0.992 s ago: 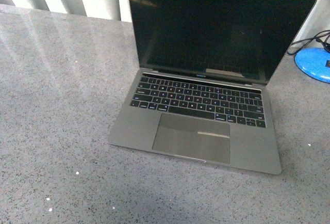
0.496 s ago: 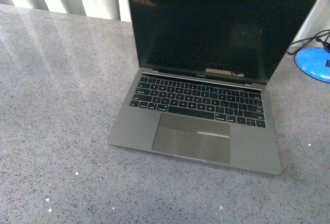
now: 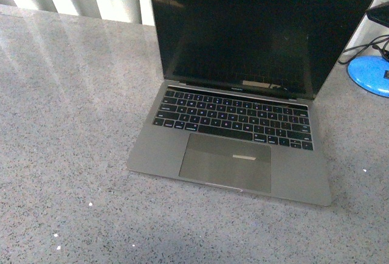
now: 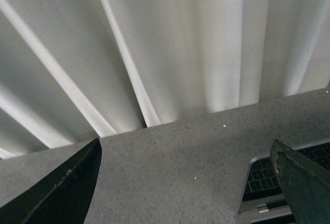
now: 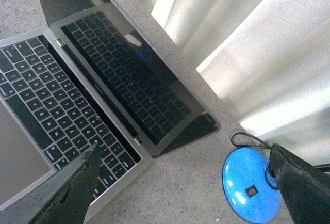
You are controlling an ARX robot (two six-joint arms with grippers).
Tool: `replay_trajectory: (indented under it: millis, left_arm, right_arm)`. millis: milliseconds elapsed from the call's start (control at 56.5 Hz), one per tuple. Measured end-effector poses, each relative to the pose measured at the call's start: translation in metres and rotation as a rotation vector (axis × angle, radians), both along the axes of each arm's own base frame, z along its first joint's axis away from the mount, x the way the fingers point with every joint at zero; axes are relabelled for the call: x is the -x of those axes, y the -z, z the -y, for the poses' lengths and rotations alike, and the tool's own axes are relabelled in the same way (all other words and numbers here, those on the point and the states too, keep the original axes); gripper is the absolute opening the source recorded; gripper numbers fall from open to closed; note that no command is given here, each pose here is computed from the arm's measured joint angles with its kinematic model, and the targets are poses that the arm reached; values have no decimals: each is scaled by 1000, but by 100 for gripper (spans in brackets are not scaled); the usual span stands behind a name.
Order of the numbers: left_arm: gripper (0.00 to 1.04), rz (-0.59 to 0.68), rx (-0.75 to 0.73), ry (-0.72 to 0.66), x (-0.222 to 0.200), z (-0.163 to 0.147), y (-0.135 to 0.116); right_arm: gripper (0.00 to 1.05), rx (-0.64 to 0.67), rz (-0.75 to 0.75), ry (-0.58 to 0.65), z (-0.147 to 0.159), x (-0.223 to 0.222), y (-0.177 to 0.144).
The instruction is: Close laptop
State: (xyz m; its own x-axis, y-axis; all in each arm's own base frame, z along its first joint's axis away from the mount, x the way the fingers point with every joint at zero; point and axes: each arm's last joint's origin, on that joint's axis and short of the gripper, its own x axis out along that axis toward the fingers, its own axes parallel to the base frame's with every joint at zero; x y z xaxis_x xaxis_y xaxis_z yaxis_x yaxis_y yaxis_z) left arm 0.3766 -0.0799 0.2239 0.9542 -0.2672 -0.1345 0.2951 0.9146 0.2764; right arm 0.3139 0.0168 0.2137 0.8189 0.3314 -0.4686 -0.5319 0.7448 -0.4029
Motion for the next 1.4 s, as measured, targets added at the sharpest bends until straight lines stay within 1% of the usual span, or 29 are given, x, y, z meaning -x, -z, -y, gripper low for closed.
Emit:
replay_trajectory:
  millis: [124,213,248,319,372,407,443,460,496,514,655,762,1133,1293,1399]
  left_arm:
    - [97,6,-64,75,-24,20,-2]
    - [84,7,-105,104,-35,27,-3]
    - [77,6,-119,116,-39,30,-3]
    - [66,7,-137,143,-45,35,-4]
    - [55,7,-150,156,-49,39,-5]
    - [46,15,-164,173,-51,42,-7]
    - [39,18,-173,188,-53,44,-8]
    - [38,18,-176,190,-53,44,-8]
    - [30,16,-188,201,-54,47,-8]
    - [29,16,-192,206,-54,47,-8]
    - [4,-8,-235,260,-54,56,-2]
    - [4,-14,-260,286,-55,63,2]
    - [4,-36,-301,331,-64,77,15]
    - [4,-56,-319,345,-71,82,22]
    - [4,-71,-329,374,-74,89,26]
  right_arm:
    - [95,9,21,-22,-5,-19,-8]
    - [94,15,33,-27,-7,-28,-13]
    - [89,20,40,-31,-8,-31,-15]
    - [78,28,46,-38,-10,-35,-17]
    - [67,39,49,-50,-11,-39,-19]
    - [58,50,56,-54,-12,-42,-20]
    - [52,54,54,-60,-13,-44,-19]
    - [50,55,54,-62,-13,-44,-19]
    - [42,66,53,-69,-14,-47,-18]
    - [41,67,53,-69,-14,-47,-18]
    - [16,81,39,-89,-17,-52,-13]
    - [0,93,38,-98,-19,-57,-11]
    - [1,91,39,-121,-29,-61,-11]
    - [1,89,41,-119,-27,-64,-11]
    - [1,79,24,-105,-21,-68,-6]
